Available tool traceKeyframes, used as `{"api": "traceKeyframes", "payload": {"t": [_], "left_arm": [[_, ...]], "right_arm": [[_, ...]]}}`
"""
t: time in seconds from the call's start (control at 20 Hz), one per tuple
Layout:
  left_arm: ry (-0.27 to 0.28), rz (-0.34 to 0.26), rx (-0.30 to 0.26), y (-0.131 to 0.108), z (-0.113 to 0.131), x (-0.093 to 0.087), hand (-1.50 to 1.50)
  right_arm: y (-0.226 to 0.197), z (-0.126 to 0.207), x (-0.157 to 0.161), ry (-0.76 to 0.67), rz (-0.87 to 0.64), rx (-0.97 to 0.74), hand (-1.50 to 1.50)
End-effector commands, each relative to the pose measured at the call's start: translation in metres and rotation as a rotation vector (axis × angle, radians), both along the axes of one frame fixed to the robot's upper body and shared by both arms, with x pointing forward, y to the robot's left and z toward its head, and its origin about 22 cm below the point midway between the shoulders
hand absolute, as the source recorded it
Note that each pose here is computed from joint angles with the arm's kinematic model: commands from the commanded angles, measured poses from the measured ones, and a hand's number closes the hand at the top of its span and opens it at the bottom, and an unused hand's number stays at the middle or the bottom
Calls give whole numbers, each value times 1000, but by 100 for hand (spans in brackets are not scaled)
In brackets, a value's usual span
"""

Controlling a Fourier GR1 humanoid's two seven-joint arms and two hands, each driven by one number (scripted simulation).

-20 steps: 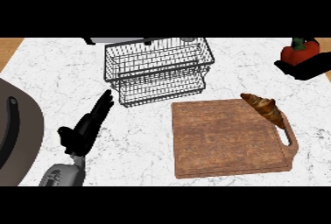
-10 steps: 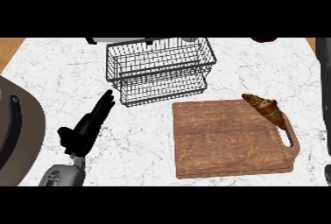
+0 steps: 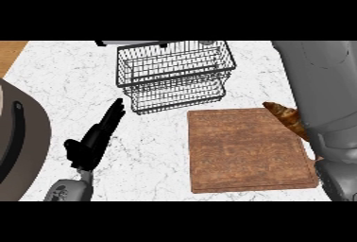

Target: Pick the bell pepper from the cutting board and place it in the tiered basket

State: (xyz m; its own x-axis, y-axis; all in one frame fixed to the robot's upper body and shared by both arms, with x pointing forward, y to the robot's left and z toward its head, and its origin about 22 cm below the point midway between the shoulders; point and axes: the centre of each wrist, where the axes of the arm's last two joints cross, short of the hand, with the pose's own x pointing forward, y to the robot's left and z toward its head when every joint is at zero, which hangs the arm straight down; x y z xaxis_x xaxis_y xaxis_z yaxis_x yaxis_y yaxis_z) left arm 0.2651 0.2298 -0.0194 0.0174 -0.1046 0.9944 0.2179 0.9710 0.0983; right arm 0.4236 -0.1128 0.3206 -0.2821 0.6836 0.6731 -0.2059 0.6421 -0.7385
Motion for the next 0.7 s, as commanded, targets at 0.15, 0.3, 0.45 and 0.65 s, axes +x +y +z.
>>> {"api": "traceKeyframes", "payload": {"t": [0.15, 0.3, 0.45, 0.65], "left_arm": [[6, -17, -6, 0, 15, 5, 0], [12, 3, 7, 31, 7, 12, 0], [-5, -26, 3, 2, 11, 11, 0], [5, -4, -16, -13, -4, 6, 0]], "right_arm": [[63, -32, 13, 37, 39, -23, 150], [75, -18, 10, 45, 57, -17, 150], [102, -45, 11, 46, 68, -10, 150], [103, -49, 13, 123, 98, 57, 150]]}}
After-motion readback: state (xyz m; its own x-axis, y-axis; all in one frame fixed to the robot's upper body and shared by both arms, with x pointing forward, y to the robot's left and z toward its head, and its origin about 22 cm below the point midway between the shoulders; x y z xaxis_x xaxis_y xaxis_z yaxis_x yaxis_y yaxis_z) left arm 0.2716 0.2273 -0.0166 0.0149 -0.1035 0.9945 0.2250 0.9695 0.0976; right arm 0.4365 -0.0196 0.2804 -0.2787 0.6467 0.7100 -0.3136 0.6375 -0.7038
